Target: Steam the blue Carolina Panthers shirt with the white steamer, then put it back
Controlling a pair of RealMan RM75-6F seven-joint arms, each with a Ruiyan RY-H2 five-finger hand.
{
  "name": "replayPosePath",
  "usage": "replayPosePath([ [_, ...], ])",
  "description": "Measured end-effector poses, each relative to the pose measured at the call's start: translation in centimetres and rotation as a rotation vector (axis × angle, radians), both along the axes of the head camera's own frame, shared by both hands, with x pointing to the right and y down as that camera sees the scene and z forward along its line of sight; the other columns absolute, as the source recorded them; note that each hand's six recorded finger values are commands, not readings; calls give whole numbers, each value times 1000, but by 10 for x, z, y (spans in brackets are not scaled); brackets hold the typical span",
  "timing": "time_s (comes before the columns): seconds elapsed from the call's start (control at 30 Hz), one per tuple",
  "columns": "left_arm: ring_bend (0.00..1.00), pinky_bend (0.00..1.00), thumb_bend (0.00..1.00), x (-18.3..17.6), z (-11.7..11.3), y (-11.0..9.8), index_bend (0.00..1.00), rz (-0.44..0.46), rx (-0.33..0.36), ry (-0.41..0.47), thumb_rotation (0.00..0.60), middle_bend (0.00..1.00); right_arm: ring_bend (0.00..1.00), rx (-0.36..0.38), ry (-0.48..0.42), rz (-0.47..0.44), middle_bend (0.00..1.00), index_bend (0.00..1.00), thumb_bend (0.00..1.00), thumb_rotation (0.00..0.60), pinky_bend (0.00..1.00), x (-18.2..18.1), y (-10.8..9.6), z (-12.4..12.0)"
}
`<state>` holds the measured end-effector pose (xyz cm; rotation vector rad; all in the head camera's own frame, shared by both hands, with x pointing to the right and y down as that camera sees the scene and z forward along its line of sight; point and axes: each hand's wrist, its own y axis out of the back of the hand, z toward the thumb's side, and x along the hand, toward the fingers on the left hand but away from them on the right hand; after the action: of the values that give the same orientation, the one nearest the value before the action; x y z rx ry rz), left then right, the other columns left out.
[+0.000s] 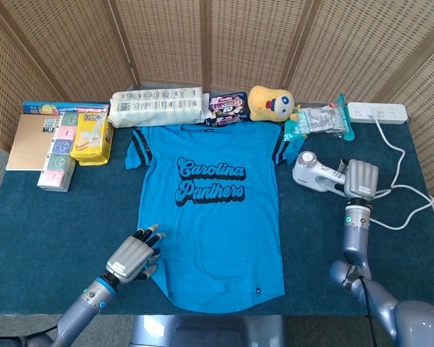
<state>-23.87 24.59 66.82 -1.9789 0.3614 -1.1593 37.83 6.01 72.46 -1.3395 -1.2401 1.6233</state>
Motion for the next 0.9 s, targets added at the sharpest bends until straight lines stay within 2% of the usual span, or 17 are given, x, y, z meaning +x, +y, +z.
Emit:
replayPosePath([
  [0.2, 72, 200, 443, -2, 0, 0, 634, -2, 1, 1, 520, 208, 583, -18, 16, -18, 571, 521, 312, 600, 560, 1, 5, 4],
  [0.4, 72, 200, 444, -2, -1, 1, 633, 0, 2, 3, 513, 208, 363, -41, 33, -36, 392, 327, 309, 600, 345, 0, 11, 9],
  [0.53, 72, 200, 444, -3, -1, 0, 634, -2, 5, 2, 524, 208, 252, -56, 59, -55, 290, 215, 303, 600, 253, 0, 13, 11],
  [0.73, 72, 200, 443, -4, -1, 1, 634, -5, 2, 0, 513, 208, 160, -69, 84, -79, 189, 82, 289, 600, 152, 2, 17, 11],
  [0.9, 72, 200, 443, -3, -1, 1, 634, -3, 3, 2, 517, 208, 125, -73, 79, -80, 149, 30, 250, 600, 111, 3, 21, 10],
])
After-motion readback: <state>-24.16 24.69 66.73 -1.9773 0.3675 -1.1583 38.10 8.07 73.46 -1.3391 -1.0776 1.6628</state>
